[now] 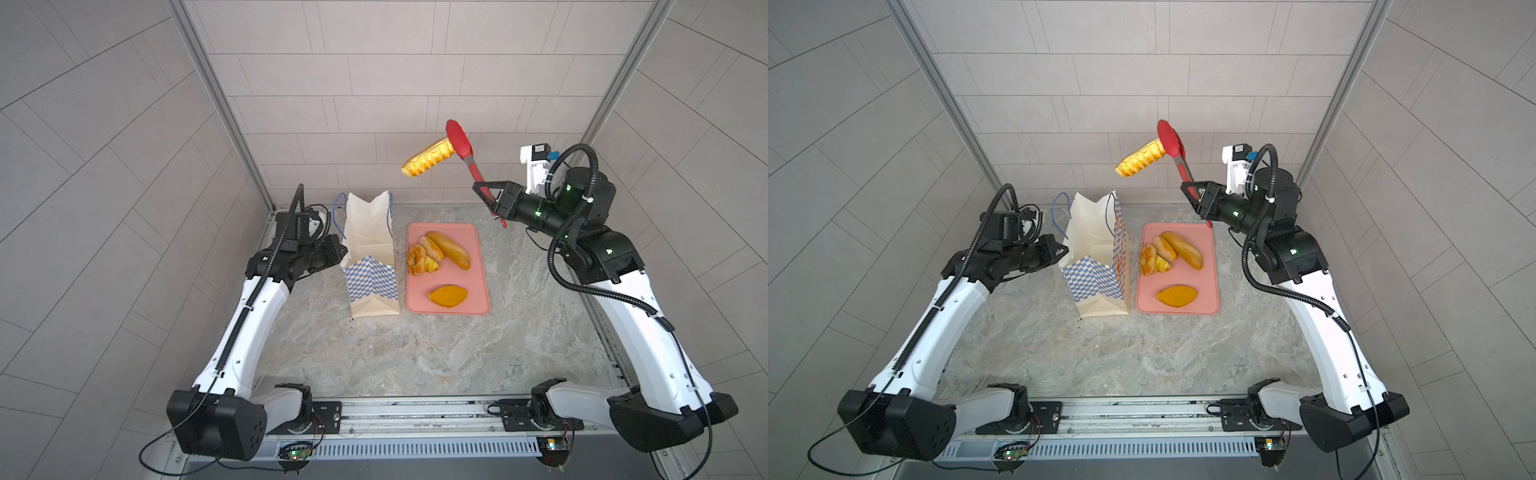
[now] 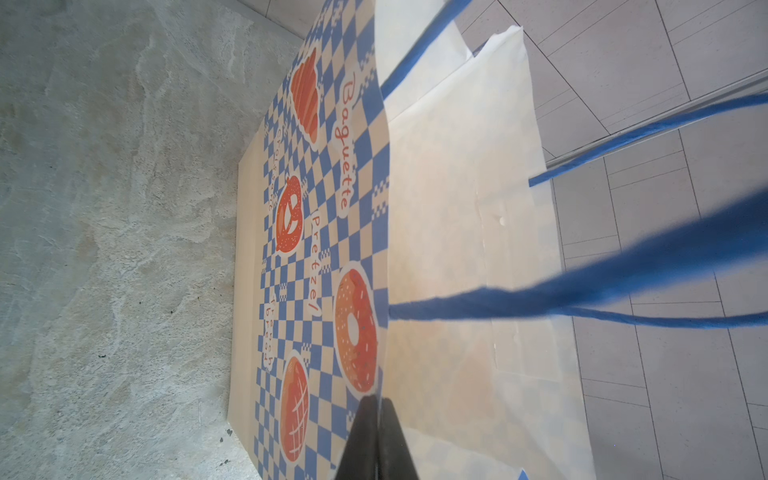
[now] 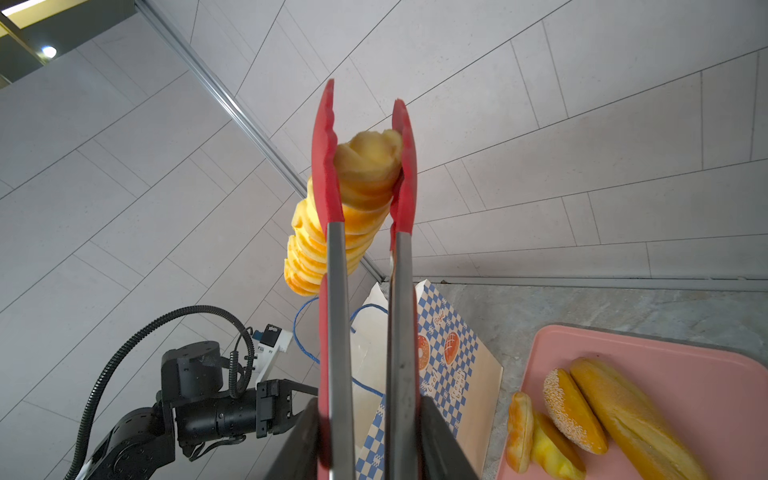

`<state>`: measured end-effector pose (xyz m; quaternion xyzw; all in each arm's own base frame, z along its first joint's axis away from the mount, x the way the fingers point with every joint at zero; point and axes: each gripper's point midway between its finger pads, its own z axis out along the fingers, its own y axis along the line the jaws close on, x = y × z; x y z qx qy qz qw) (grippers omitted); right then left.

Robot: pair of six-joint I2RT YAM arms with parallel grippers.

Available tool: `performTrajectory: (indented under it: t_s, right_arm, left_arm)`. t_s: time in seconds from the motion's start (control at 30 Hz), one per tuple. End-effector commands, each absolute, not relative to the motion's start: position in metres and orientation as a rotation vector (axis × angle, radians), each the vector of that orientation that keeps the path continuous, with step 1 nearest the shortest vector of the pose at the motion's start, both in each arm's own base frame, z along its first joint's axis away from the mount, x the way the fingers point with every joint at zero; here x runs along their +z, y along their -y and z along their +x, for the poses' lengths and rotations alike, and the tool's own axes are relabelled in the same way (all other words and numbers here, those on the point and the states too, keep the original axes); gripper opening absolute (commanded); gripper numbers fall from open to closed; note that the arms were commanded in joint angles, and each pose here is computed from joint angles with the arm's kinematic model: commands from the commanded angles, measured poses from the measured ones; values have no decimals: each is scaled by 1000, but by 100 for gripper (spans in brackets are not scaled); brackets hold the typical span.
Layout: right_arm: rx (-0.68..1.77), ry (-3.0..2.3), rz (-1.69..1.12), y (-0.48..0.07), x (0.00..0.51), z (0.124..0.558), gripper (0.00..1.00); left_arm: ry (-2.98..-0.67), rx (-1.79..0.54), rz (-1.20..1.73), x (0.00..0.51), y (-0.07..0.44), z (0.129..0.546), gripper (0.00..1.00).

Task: Place the fake bread into the paper bag
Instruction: 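Raise the striped bread in the tongs and swing it toward the bag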

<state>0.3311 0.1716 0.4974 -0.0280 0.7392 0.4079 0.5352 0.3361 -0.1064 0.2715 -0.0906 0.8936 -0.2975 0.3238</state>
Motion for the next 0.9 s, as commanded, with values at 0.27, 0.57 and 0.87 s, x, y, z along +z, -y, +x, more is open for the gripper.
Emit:
performTrajectory:
  t_s: [0.27,0.57,0.87]
  right_arm:
    - [793,-1734,-266,-205,518,320,34]
    - [688,-1754,-407,-232,516,318,34]
    - [543,-1776,-556,-262,506,312,34]
  left_arm:
    - [-2306,-783,-214,286,108,337,0]
    - [-2309,-781,-213,286,108,337,0]
    - [-2310,-774,-216,285,108,338,0]
